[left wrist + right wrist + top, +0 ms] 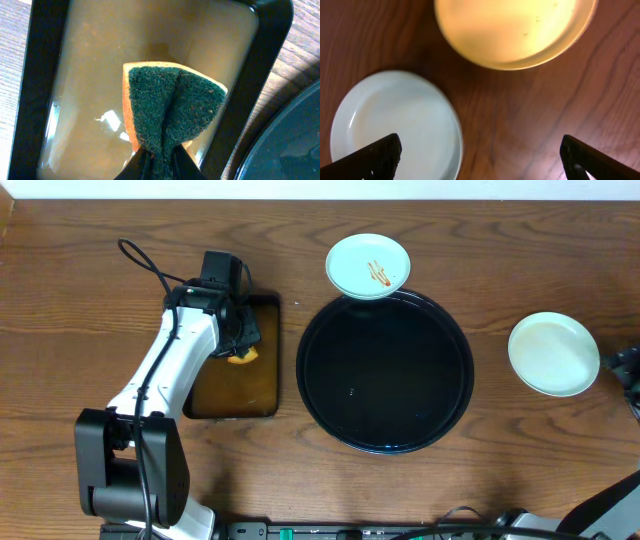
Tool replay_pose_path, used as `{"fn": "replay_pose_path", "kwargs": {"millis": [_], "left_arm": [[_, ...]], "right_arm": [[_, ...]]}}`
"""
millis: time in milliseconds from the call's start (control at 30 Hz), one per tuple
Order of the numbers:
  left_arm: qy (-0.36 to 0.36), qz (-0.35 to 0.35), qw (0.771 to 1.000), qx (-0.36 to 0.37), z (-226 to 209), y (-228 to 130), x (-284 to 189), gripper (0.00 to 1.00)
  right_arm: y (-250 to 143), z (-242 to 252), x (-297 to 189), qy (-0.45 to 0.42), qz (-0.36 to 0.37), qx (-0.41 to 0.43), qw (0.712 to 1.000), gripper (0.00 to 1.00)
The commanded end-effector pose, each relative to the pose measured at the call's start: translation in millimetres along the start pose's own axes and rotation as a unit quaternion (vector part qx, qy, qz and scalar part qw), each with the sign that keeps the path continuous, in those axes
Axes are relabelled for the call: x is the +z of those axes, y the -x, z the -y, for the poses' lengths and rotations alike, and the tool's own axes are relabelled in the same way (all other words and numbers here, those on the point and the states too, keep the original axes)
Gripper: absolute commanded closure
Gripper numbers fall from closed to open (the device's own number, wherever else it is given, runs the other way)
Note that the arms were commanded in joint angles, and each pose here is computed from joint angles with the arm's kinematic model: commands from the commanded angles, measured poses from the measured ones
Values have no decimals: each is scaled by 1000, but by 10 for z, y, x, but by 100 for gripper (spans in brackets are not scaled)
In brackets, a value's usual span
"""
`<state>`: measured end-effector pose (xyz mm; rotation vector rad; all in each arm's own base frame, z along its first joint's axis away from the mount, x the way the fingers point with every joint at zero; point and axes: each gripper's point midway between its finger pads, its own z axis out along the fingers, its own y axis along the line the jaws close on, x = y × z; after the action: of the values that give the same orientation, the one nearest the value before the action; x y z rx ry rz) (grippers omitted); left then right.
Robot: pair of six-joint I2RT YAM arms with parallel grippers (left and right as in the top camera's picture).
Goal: Clean dirty plates on tray and stack at the side
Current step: 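Lower the held plate onto the side stack and release it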
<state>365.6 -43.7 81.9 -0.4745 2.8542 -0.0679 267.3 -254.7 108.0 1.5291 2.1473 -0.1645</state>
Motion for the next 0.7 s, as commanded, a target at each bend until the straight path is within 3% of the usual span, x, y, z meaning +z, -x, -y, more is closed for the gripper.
{"fn": "replay_pose_path", "kwargs": {"millis": [0,67,200,333,600,667], "left_arm": [[2,-6,1000,5,-20,-25,26,87],[2,-6,1000,5,-20,-26,26,87],[2,-6,1000,5,-20,-25,26,87],[2,-6,1000,5,-20,-25,26,87],[2,-6,1000,5,-20,-27,26,86],[2,-7,1000,5,-20,-28,26,86]], "right_arm": [[23,217,112,8,-24,59,998,1],[73,591,190,-26,-24,151,988,1],[182,927,278,-46,-10,218,975,3],[291,1135,434,-53,4,242,969,7],[419,1181,794,-45,25,244,968,26],[438,1186,869,-43,29,244,968,26]]}}
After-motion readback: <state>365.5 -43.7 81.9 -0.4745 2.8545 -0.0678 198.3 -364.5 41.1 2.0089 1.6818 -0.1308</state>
